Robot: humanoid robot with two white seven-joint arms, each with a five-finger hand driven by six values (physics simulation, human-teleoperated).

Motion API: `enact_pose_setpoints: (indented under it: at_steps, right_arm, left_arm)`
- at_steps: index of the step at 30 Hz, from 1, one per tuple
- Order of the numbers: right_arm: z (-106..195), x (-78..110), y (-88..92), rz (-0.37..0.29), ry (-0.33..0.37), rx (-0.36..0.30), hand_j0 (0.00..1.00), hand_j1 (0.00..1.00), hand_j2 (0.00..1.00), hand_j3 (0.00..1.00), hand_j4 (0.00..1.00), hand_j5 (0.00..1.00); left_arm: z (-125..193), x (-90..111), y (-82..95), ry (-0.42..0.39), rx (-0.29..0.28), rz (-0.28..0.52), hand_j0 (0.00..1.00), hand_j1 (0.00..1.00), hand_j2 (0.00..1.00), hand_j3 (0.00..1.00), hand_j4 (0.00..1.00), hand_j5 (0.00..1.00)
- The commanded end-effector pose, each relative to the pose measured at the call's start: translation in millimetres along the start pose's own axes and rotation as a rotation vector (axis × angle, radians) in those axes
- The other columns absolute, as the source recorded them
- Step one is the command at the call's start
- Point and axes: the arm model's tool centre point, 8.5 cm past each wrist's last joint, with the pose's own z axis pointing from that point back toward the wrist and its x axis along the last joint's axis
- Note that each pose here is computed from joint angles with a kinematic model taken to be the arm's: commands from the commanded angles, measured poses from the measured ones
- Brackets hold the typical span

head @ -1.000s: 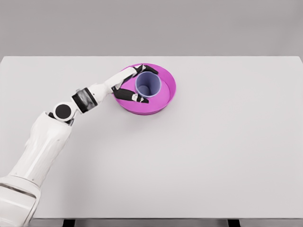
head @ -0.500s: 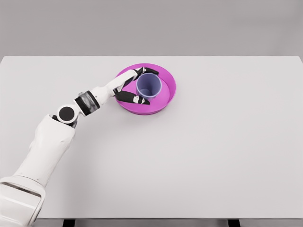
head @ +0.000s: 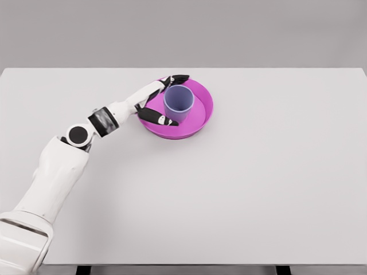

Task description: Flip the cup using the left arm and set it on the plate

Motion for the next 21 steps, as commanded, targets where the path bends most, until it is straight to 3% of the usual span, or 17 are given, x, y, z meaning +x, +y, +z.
enact_pose_setpoints:
  at_steps: [1,9,19,21]
  right_arm:
    - [0.0,0.0,0.0,0.0,0.0,0.0,1.0,1.0,1.0,1.0,1.0,1.0]
    - [0.0,0.0,0.0,0.0,0.0,0.0,1.0,1.0,1.0,1.0,1.0,1.0]
    - [0.0,0.0,0.0,0.0,0.0,0.0,1.0,1.0,1.0,1.0,1.0,1.0]
    - [0.0,0.0,0.0,0.0,0.0,0.0,1.0,1.0,1.0,1.0,1.0,1.0]
  left_arm:
    - [2.1,-0.2,2.8,0.0,0.008,0.003,1.0,1.0,1.0,1.0,1.0,1.0]
    - [22.0,-5.3,23.7,0.03,0.045,-0.019,1.0,1.0,1.0,1.0,1.0,1.0]
    - [25.4,-1.4,34.0,0.024,0.06,-0.034,1.0,1.0,1.0,1.0,1.0,1.0]
    - [46.8,-5.1,52.0,0.052,0.089,-0.058,1.0,1.0,1.0,1.0,1.0,1.0]
